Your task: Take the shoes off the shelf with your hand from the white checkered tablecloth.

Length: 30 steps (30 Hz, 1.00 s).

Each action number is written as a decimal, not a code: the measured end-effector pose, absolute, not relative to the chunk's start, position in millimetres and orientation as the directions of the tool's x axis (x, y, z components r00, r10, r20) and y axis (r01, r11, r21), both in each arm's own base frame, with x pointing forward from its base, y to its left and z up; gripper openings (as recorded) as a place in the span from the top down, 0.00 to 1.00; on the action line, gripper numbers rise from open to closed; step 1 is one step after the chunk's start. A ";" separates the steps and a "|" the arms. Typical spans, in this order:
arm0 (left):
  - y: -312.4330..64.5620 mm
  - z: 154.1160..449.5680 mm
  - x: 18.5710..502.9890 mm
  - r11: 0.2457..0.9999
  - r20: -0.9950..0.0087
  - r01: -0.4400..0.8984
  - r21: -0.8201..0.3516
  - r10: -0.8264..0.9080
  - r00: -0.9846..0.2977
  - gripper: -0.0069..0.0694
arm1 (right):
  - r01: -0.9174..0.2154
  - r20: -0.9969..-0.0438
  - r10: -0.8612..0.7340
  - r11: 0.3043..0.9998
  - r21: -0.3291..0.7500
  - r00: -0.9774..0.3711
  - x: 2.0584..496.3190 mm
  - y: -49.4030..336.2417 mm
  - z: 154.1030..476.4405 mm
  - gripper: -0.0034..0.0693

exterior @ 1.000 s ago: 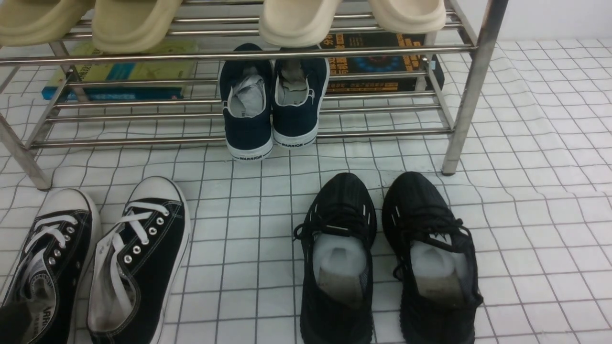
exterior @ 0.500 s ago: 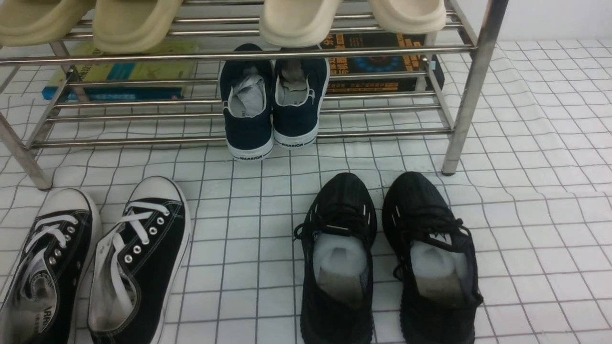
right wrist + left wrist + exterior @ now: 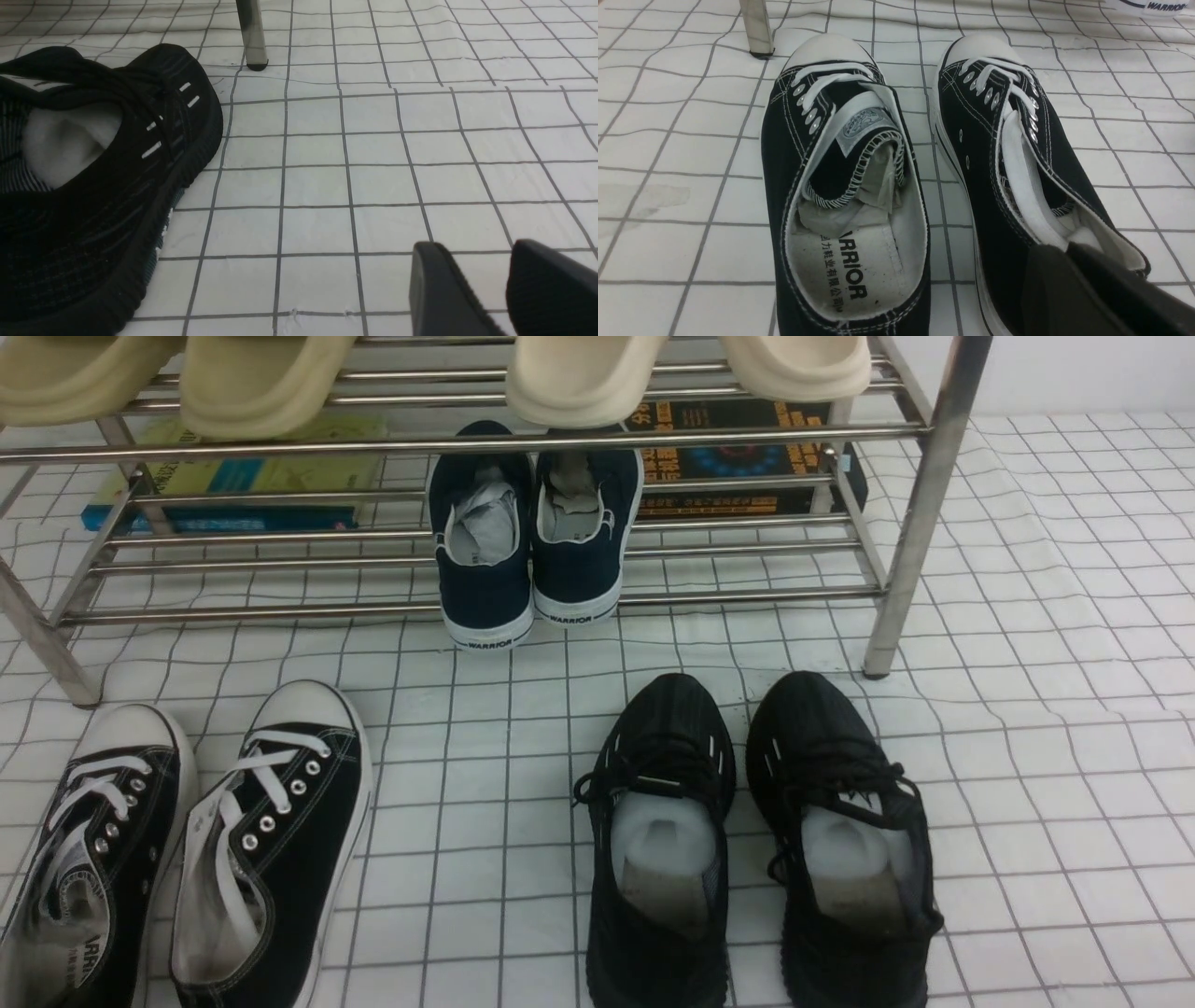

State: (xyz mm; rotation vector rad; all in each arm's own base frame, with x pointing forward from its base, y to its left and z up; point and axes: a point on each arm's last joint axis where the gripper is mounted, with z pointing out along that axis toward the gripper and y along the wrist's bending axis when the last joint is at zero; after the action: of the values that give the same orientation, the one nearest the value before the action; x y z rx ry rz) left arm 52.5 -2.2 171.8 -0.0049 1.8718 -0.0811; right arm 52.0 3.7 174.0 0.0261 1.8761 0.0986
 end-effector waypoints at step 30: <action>-2.2 171.7 52.5 0.998 -0.953 0.038 -0.058 -0.044 -0.300 0.79 | -0.032 -0.951 0.068 0.996 0.082 -0.303 52.0 3.7 174.0 0.62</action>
State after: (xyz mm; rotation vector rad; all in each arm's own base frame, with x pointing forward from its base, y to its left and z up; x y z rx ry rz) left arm 52.5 -2.2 171.7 -0.0048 1.8735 -0.0806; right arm 52.0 3.7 174.0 0.0261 1.8761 0.0986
